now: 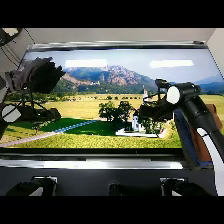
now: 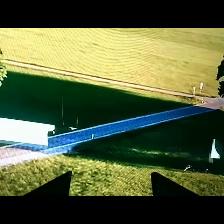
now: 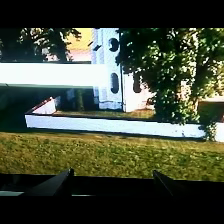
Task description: Fold the shirts.
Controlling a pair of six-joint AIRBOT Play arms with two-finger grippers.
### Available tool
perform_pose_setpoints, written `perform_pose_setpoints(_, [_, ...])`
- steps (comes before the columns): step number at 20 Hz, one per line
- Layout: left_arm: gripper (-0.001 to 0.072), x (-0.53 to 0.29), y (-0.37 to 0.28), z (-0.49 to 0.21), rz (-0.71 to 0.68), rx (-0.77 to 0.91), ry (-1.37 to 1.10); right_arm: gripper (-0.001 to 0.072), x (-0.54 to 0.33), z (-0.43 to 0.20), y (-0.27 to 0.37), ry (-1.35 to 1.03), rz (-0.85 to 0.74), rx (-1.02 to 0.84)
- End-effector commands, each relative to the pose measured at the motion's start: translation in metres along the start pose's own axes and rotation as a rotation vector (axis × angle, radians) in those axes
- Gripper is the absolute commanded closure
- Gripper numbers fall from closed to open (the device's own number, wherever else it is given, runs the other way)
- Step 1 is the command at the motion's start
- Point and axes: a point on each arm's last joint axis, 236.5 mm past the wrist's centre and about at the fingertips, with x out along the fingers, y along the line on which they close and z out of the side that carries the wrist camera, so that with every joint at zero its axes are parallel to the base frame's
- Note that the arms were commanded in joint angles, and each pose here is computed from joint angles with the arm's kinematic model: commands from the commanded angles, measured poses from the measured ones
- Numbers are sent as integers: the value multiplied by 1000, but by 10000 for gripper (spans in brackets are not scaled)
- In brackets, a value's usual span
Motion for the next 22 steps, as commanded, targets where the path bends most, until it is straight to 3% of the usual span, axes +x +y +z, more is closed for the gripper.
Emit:
perform_pose_setpoints(1, [108,0,0,0,0,1,-1,133,0,0,0,2,0,-1])
perform_pose_setpoints(15, [108,0,0,0,-1,1,-3,135,0,9,5,-38,18,0])
perform_pose_setpoints(20, [108,-6,-23,64,-100,-30,-267,143,-1,28,10,-118,42,-1])
perform_pose_setpoints(22, [105,-24,-33,111,-155,-41,-478,143,-1,30,6,-126,23,-6])
